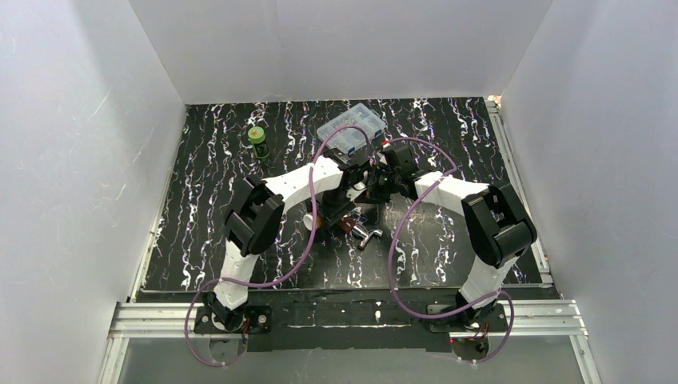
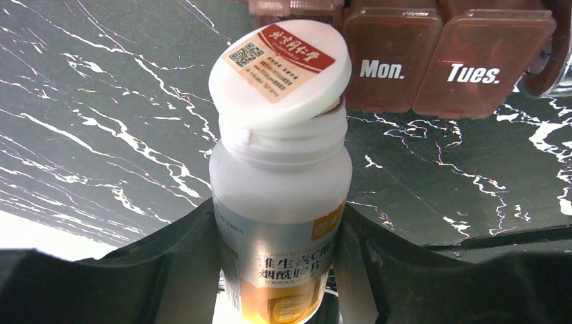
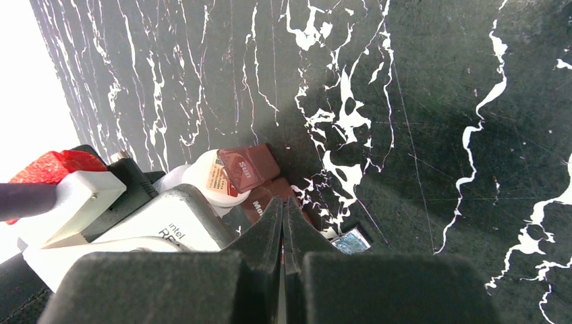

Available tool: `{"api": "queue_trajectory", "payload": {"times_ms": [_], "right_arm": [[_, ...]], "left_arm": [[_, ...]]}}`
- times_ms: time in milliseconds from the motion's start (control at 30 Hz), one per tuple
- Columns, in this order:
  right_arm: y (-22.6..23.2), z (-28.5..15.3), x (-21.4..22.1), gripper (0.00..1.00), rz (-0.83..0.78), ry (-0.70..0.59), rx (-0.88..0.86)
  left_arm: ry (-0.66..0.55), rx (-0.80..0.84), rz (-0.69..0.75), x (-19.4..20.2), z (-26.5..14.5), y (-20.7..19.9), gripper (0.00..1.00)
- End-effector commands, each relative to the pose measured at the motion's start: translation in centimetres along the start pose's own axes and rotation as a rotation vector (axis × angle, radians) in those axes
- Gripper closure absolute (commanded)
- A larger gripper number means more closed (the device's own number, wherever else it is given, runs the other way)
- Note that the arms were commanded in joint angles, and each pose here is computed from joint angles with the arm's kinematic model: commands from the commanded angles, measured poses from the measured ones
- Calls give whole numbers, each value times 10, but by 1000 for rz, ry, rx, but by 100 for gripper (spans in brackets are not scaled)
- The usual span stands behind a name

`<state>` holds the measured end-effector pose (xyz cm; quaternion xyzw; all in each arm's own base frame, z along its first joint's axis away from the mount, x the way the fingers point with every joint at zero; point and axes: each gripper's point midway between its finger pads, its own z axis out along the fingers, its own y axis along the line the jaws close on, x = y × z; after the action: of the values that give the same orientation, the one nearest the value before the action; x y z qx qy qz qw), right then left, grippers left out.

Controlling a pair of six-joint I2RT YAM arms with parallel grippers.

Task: Sort the pills into containers

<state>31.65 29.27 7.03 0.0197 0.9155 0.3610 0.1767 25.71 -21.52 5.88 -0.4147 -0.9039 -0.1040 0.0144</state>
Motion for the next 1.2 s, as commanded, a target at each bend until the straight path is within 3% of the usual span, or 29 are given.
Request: {"api": "queue_trajectory", "payload": {"times_ms": [0, 300, 667, 767, 900, 967, 1167], "right_arm": [[36, -9, -25, 97, -62, -88, -115], [36, -9, -24, 97, -61, -85, -118], [35, -8, -24, 97, -60, -86, -114], [36, -7, -24, 97, -58, -80, -120], [36, -7, -23, 97, -60, -82, -119], [37, -7, -24, 97, -59, -82, -121], [36, -8, -24, 97, -61, -88, -117]], "left_arm": [[44, 46, 92, 10, -2, -20, 100], [133, 41, 145, 23, 3, -23, 100], [48, 5, 135, 6, -10, -16, 100], [82, 8, 136, 11, -5, -18, 100], [-3, 14, 124, -2, -15, -18, 100], [42, -14, 146, 1, -11, -15, 100], [31, -43, 167, -2, -15, -15, 100]]}}
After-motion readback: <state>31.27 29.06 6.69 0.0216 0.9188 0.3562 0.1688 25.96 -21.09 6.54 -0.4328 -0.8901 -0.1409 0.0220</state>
